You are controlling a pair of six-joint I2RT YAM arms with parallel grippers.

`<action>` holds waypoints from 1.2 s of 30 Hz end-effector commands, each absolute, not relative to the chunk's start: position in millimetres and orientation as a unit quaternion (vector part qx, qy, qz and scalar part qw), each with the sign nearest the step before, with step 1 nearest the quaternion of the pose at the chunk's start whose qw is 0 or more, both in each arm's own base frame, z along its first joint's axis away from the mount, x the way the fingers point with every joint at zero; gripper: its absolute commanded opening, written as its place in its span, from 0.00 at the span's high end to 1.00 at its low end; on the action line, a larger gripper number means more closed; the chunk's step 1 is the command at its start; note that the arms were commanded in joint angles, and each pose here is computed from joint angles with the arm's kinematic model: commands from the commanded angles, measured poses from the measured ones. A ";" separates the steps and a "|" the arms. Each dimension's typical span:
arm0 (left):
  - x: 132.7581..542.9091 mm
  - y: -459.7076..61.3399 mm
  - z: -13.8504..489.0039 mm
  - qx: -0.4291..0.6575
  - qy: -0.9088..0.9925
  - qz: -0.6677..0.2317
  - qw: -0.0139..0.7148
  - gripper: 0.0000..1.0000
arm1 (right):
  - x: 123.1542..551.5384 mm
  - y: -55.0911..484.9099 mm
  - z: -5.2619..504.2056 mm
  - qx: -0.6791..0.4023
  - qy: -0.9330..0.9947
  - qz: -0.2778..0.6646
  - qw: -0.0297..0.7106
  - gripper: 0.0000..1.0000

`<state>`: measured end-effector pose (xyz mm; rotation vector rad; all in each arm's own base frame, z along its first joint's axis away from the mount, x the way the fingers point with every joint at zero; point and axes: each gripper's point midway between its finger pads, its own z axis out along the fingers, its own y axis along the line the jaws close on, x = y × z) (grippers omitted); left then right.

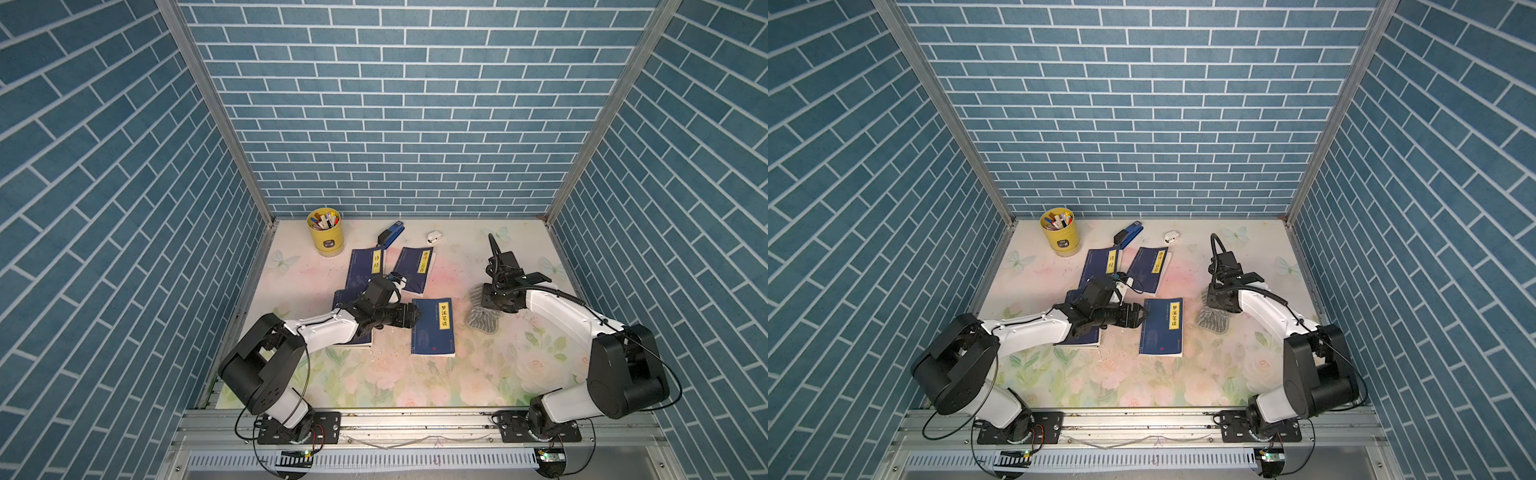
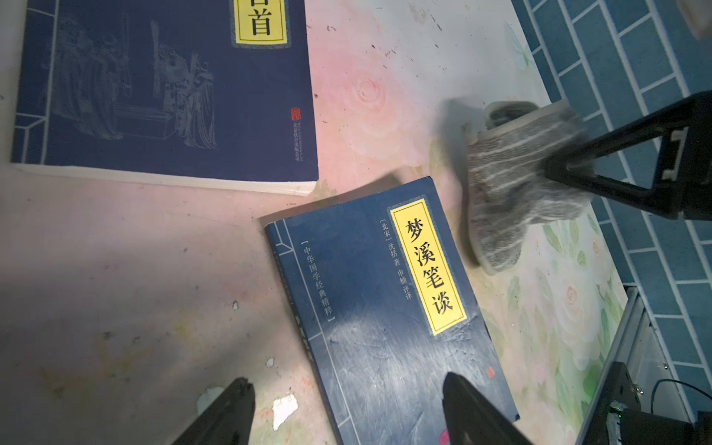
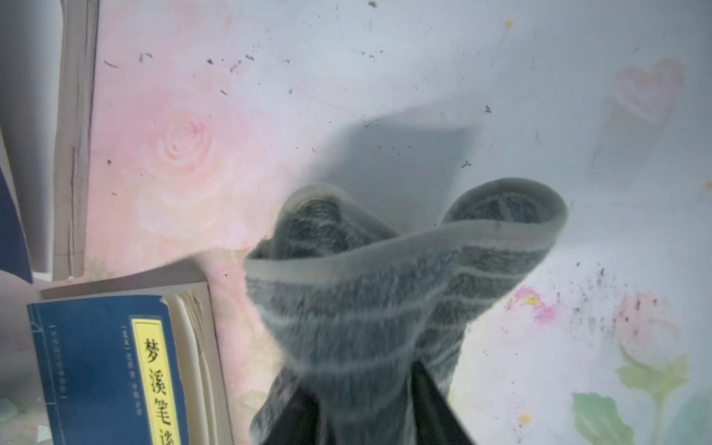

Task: Wipe the cover of the book
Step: Adjust the cleaning item at the center of the board, then pick up the cleaning item at the center of the board.

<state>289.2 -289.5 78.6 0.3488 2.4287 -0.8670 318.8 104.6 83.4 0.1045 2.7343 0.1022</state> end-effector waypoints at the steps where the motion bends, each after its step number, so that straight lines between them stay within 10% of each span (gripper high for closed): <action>1: 289.0 -287.4 78.4 0.131 0.896 -0.327 0.270 0.18 | 309.2 99.7 66.2 0.013 0.987 0.012 0.161 0.44; 16: 290.5 -285.7 70.6 0.135 0.898 -0.329 0.260 0.19 | 320.0 121.2 66.1 -0.104 0.983 0.037 0.146 0.20; 36: 289.3 -278.0 64.9 0.131 0.901 -0.327 0.255 0.19 | 301.3 117.2 19.4 -0.146 0.988 0.015 0.038 0.20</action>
